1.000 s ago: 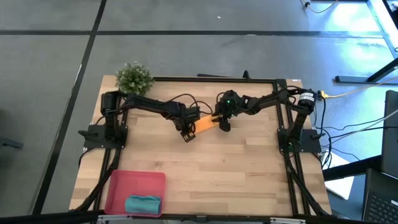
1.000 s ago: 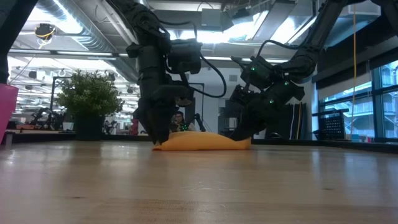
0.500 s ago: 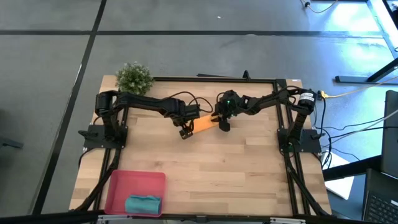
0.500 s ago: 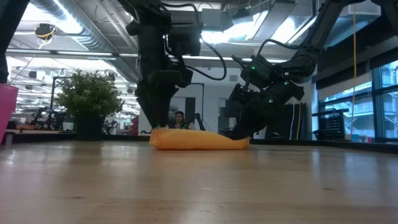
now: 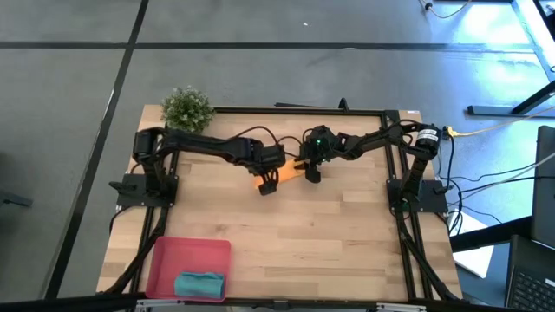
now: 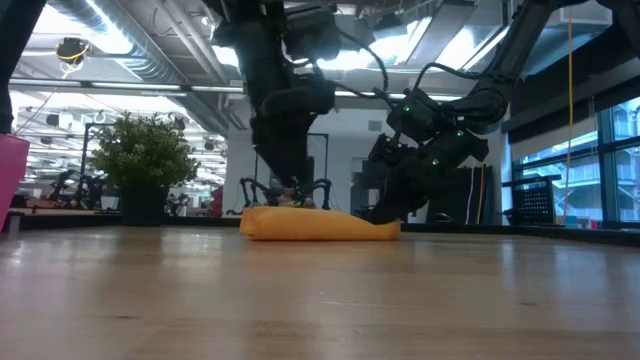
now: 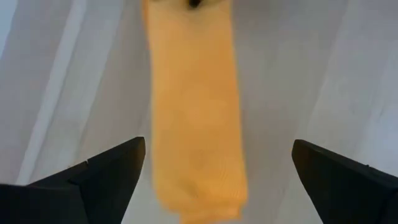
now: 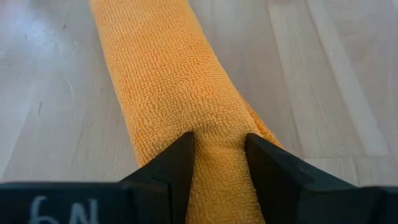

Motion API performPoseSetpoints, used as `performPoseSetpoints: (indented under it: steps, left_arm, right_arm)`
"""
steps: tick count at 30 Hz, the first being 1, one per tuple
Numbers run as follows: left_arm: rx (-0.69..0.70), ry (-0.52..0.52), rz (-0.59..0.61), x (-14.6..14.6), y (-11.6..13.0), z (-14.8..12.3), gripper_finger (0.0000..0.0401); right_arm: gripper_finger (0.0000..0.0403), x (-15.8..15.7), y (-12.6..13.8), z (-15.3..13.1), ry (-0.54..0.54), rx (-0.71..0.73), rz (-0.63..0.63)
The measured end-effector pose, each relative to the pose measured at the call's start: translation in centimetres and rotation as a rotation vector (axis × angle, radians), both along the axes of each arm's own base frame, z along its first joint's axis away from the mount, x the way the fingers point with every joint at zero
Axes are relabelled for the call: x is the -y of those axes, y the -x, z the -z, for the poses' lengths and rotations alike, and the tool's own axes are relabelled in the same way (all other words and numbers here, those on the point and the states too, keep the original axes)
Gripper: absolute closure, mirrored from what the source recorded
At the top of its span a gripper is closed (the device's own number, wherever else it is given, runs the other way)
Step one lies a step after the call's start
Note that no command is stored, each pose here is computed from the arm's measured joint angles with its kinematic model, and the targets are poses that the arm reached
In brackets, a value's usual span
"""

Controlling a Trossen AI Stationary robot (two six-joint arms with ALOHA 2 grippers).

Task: Roll microfiber towels into tight, uniform cylinder then place into a basket
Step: Put the orange microfiber towel into the red bin

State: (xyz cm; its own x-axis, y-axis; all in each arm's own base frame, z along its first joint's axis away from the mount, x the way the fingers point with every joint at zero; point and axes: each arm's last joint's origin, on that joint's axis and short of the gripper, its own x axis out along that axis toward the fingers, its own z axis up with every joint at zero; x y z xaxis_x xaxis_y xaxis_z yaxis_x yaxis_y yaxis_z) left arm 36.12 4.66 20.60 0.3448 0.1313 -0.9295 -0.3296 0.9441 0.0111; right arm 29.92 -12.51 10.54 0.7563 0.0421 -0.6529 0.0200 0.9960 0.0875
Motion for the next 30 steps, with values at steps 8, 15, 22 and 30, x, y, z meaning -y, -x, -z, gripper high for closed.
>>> performPoseSetpoints:
  steps: [8, 15, 22, 30]
  left_arm:
    - [0.018, -0.126, 0.091, -0.5, -2.2, 3.0, 0.0002]
    - [-0.020, -0.157, 0.130, -0.9, -2.8, 5.0, 0.0001]
    - [-0.013, -0.137, 0.120, -1.4, -2.9, 5.4, 0.0002]
    - [-0.019, -0.128, 0.109, -1.6, -3.1, 6.5, 0.0002]
  right_arm:
    - [0.0253, 0.0, 0.0, 0.0, 0.000, 0.001, 0.000]
    - [0.0253, 0.0, 0.0, 0.0, 0.000, 0.001, 0.000]
    - [0.0253, 0.0, 0.0, 0.0, 0.000, 0.001, 0.001]
    - [0.0253, 0.0, 0.0, 0.0, 0.001, 0.002, 0.001]
